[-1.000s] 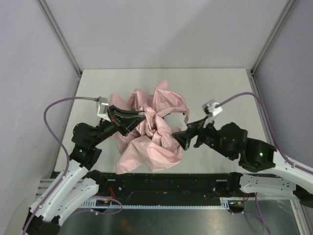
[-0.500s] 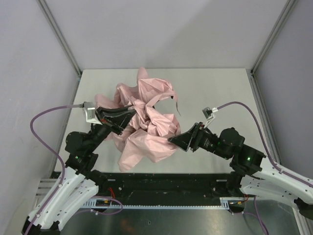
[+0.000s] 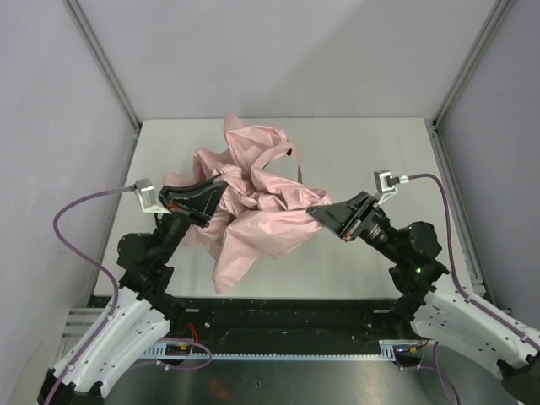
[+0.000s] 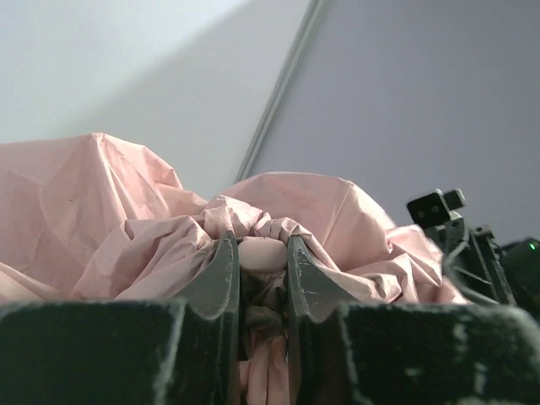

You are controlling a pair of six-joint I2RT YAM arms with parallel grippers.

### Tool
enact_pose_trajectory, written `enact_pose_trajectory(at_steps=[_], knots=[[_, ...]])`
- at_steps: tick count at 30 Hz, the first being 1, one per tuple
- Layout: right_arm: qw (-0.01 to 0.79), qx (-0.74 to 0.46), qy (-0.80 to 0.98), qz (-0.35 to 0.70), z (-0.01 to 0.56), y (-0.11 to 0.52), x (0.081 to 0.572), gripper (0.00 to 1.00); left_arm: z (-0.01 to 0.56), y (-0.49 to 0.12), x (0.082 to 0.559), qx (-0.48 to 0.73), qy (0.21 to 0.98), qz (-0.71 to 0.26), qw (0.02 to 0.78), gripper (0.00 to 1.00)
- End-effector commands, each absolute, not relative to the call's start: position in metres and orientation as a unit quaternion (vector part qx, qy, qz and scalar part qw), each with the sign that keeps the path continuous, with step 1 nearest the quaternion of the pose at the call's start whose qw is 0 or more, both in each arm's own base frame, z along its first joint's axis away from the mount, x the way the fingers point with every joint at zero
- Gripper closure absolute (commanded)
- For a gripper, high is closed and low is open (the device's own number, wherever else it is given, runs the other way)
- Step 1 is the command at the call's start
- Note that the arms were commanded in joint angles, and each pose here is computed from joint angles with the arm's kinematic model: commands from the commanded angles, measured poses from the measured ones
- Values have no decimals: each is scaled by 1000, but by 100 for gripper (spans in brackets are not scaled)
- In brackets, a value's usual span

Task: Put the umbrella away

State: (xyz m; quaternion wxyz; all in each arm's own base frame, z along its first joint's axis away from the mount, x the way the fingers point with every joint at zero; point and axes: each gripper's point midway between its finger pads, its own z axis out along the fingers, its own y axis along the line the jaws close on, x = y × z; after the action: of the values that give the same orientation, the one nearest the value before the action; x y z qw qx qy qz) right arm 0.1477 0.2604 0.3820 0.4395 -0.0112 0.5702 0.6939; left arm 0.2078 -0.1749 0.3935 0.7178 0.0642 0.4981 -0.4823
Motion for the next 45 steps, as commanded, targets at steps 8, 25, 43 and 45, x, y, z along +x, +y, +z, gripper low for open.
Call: enact_pose_trajectory(at_steps=[8, 25, 43, 45], knots=[[364, -240, 252, 864, 485, 217, 33, 87, 428, -120, 229, -129, 402, -500, 757, 100], [387, -230, 368, 814, 460, 256, 65, 96, 423, -129, 233, -123, 404, -516, 746, 100], [500, -175, 643, 553, 355, 263, 121, 50, 429, -146, 220, -64, 401, -542, 736, 100], [540, -161, 676, 474, 352, 240, 141, 37, 425, -156, 210, -7, 406, -536, 740, 100]])
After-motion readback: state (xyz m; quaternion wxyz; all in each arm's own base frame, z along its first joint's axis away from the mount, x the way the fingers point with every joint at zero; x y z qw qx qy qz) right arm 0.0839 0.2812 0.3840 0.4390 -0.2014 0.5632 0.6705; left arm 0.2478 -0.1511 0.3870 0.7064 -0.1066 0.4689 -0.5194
